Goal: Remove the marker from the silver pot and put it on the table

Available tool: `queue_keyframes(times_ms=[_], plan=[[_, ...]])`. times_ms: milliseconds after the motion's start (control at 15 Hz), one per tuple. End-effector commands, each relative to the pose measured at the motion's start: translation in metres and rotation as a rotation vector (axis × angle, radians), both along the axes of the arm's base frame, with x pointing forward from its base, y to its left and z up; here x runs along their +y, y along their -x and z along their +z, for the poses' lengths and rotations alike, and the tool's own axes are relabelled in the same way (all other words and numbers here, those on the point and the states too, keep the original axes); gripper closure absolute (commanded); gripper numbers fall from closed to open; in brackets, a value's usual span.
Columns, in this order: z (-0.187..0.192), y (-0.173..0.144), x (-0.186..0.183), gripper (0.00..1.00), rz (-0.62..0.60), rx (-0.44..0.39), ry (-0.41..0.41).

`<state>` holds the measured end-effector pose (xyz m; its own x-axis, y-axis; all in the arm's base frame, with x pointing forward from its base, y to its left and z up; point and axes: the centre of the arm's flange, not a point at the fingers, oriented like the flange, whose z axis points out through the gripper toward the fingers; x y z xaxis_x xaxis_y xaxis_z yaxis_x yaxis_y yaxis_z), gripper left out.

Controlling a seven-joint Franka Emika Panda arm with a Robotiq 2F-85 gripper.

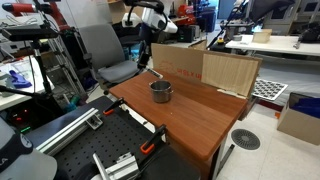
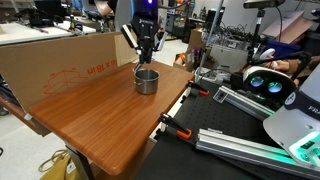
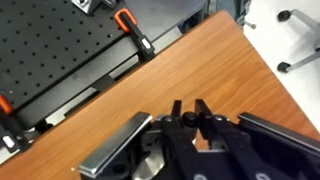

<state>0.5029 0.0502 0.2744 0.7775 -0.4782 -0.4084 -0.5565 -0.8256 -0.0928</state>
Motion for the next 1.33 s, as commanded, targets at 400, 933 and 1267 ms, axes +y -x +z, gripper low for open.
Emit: queue_keyframes(times_ms=[400,933,1267], plan=[[0.031,0.009,0.04,0.95,0.099,-0.188,0.091],[-0.008,-0.01,0.077,0.95,0.176,-0.21,0.27],[-0.032,-0.022,0.11,0.95,0.212,-0.214,0.348]])
